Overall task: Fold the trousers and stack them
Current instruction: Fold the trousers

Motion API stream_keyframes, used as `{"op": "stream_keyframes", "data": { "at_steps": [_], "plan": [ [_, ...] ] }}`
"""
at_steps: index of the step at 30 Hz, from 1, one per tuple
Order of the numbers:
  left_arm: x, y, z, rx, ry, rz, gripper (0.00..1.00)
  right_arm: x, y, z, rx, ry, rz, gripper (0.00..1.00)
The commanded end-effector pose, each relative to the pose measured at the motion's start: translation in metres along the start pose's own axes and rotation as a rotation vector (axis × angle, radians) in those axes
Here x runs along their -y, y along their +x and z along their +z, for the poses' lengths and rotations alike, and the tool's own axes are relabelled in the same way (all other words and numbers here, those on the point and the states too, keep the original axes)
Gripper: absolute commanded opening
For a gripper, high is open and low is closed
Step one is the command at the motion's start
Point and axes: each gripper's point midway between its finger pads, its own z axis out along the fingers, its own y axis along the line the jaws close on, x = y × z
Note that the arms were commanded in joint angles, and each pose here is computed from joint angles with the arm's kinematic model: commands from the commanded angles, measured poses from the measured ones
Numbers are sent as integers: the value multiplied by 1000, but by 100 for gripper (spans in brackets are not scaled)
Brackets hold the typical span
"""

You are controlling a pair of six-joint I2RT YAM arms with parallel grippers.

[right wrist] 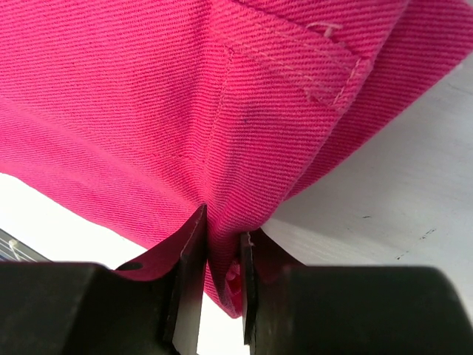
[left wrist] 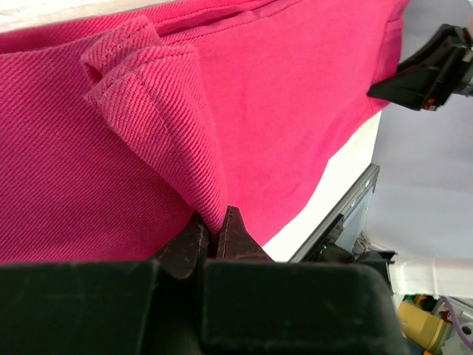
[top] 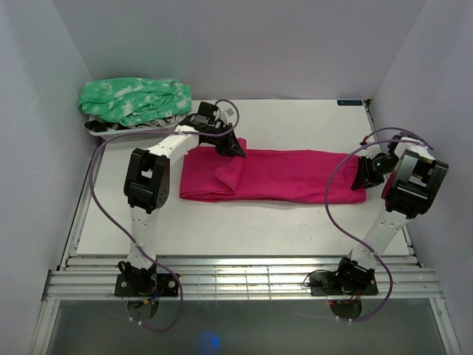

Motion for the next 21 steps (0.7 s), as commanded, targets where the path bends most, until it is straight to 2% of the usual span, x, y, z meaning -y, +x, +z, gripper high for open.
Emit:
{"op": "stream_keyframes", "data": {
  "at_steps": [1,8,9,10,14,17,19,21],
  "plan": [
    [-2,-1,20,25,-14,-43,0,-9,-7,0,13,-23,-21,9],
    [-8,18,41,-8,10,-85,1,-12,-4,2,5,-17,-36,8],
    [-6,19,43,-8,18,-80,11,-12,-4,3,5,-15,-40,8],
    [-5,22,46,-11,19,-83,30,-12,-4,3,5,-15,-38,8],
    [14,10,38,42,79,-39,76,-13,-6,2,3,-14,-40,8],
    [48,-5,19,86,158,49,91,-13,-9,0,11,-7,-47,10],
    [67,-9,4,85,191,127,92,-13,-12,-3,18,-2,-51,11],
    [69,-5,-8,70,179,148,92,-12,-13,-6,22,8,-53,13]
  ]
}}
